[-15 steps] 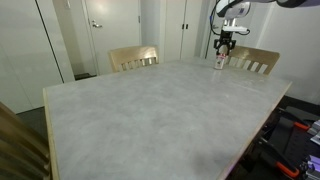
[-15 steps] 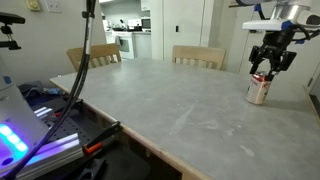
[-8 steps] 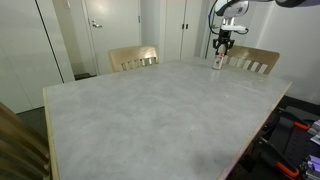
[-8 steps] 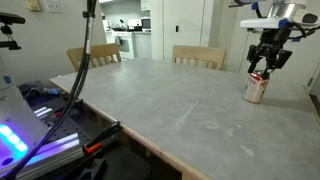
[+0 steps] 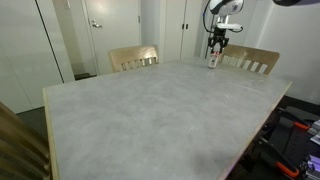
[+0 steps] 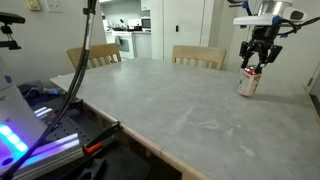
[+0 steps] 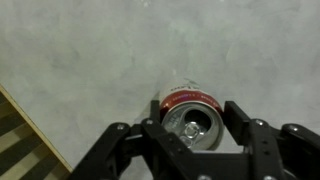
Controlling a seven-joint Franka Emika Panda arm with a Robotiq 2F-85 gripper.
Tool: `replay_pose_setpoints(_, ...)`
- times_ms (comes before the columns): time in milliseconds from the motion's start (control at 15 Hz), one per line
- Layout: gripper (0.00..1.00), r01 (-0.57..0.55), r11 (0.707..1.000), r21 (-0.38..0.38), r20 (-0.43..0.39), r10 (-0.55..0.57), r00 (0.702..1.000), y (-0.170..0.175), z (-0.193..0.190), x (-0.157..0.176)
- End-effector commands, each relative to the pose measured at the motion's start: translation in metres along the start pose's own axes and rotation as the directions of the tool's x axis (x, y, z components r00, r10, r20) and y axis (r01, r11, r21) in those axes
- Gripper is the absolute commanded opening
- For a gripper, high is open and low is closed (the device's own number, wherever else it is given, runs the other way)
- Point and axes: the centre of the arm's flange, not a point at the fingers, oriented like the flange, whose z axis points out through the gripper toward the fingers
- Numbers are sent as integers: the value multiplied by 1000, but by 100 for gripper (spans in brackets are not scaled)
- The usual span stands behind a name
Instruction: Move the can to the left side of the table
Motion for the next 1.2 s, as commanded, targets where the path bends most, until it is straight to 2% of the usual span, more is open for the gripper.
replay_pose_setpoints(0, 40, 108, 994, -28, -2, -108, 994, -23, -15, -13)
replay_pose_setpoints(467, 40, 299, 949, -95, -13, -302, 953, -78, -31, -37)
replay_pose_setpoints(867, 40, 399, 907, -136, 5, -403, 915, -113, -45, -58)
replay_pose_setpoints(1133, 40, 480, 859, -176, 43, -480, 876, -122, -52, -80)
